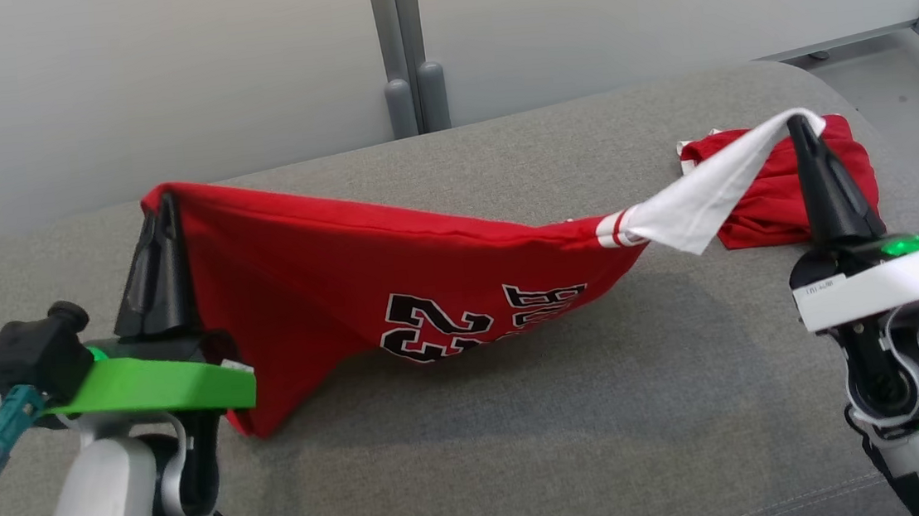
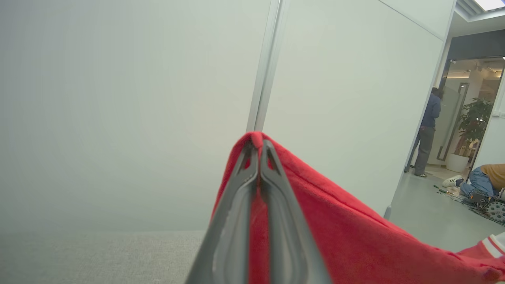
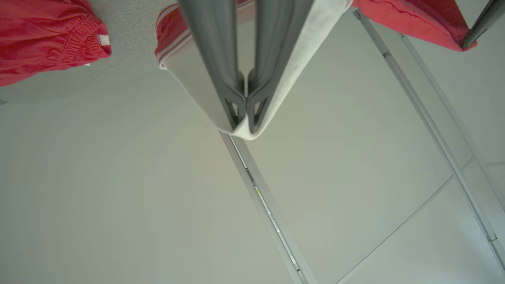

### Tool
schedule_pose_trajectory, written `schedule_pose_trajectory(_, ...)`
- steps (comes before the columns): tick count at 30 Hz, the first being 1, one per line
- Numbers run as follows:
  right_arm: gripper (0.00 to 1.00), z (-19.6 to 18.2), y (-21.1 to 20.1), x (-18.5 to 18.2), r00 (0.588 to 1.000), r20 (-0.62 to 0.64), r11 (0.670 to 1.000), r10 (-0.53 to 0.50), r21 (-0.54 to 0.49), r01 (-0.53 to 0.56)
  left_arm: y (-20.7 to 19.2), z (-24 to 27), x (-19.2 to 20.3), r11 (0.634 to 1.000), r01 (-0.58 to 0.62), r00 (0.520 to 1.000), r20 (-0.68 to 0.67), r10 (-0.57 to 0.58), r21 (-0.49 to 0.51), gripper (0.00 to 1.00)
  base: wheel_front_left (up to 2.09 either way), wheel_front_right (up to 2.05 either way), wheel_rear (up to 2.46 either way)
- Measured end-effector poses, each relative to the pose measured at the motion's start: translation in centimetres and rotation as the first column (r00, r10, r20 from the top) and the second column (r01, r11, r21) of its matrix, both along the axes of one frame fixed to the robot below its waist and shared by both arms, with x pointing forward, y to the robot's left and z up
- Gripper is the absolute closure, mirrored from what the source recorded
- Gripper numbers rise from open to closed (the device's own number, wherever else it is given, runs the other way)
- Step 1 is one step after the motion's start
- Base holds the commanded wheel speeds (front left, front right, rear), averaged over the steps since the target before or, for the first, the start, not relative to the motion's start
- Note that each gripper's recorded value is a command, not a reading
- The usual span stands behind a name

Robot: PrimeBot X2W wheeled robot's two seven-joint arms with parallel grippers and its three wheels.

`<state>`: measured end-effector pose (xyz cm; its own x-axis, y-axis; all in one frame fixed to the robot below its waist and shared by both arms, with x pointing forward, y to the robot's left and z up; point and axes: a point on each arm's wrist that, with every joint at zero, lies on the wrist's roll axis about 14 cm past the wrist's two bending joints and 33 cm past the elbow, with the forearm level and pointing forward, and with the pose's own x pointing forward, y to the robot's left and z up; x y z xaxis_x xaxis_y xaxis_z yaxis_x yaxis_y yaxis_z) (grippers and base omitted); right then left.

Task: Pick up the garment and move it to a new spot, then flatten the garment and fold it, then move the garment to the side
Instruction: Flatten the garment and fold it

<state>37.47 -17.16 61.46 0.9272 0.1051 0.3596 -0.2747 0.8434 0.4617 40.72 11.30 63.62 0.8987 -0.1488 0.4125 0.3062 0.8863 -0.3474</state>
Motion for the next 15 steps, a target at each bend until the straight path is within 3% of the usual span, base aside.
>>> schedule_pose_trajectory(3,1.0,4.8,0.4,-0.1,0.989,0.144,1.0,0.02,-0.014,-0.018,1.1,3.2,-0.5,1.0,-0.019,0.995,0.099,0.018,0.013,1.0,0.0,0.0,0.0)
schedule_pose_trajectory(8,1.0,12.6,-0.1,-1.9,0.926,0.375,0.999,0.03,-0.052,-0.011,2.0,10.4,-2.0,0.999,-0.026,0.949,0.316,0.017,0.023,1.0,0.0,0.0,0.0)
schedule_pose_trajectory(12,1.0,16.1,-0.5,-3.9,0.876,0.482,0.998,0.027,-0.061,0.003,1.5,14.9,-4.3,1.0,0.003,0.892,0.452,-0.013,0.023,1.0,0.0,0.0,0.0)
schedule_pose_trajectory(15,1.0,17.1,-0.8,-4.6,0.859,0.512,0.998,0.022,-0.065,0.013,1.3,16.2,-5.1,1.0,0.016,0.875,0.483,-0.026,0.025,1.0,0.0,0.0,0.0)
